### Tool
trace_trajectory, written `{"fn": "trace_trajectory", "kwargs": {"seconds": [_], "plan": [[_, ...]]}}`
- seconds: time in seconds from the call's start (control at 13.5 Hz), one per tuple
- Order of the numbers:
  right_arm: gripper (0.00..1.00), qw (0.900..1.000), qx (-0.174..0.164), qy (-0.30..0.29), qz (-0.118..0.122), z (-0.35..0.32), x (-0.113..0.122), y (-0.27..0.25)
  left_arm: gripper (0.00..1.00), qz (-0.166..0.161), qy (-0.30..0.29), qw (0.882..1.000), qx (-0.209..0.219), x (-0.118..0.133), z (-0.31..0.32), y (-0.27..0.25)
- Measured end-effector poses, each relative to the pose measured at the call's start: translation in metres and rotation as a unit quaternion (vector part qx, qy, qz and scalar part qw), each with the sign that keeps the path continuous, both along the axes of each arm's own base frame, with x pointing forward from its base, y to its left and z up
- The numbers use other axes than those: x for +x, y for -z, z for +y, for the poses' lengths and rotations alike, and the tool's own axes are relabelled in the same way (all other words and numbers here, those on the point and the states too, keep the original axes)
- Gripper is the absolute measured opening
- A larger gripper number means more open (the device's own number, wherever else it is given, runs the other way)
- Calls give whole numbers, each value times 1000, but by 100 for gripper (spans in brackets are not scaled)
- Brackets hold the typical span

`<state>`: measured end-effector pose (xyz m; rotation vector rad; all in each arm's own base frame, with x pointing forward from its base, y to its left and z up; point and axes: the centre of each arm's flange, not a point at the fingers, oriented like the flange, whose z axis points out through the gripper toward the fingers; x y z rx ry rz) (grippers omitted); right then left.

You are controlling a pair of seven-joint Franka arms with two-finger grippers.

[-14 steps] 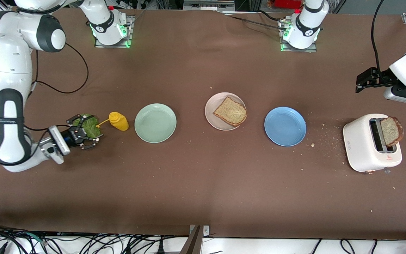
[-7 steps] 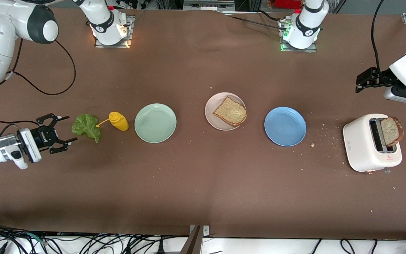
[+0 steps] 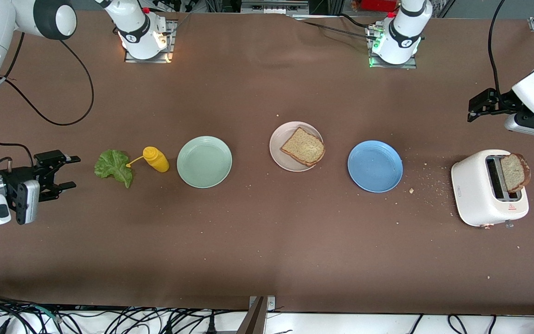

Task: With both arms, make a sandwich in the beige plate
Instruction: 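Move the open right gripper to the green lettuce leaf, then lower the right gripper and close it on the lettuce leaf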

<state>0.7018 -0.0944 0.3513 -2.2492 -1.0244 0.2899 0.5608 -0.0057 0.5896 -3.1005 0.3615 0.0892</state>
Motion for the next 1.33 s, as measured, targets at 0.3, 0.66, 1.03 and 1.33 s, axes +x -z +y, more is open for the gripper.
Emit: {"fn": "trace_trajectory", "kwargs": {"seconds": [0.3, 0.66, 1.03, 1.33], "plan": [[100, 992, -120, 35, 10, 5, 8, 6, 100, 0, 0, 1000, 0, 0, 0, 0], [100, 954, -283, 92, -34, 50, 26, 4, 100, 0, 0, 1000, 0, 0, 0, 0], [100, 932, -343, 76, -87, 87, -1, 10, 100, 1, 0, 1000, 0, 0, 0, 0], [100, 930, -336, 88, -119, 79, -25, -6, 100, 1, 0, 1000, 0, 0, 0, 0]]}}
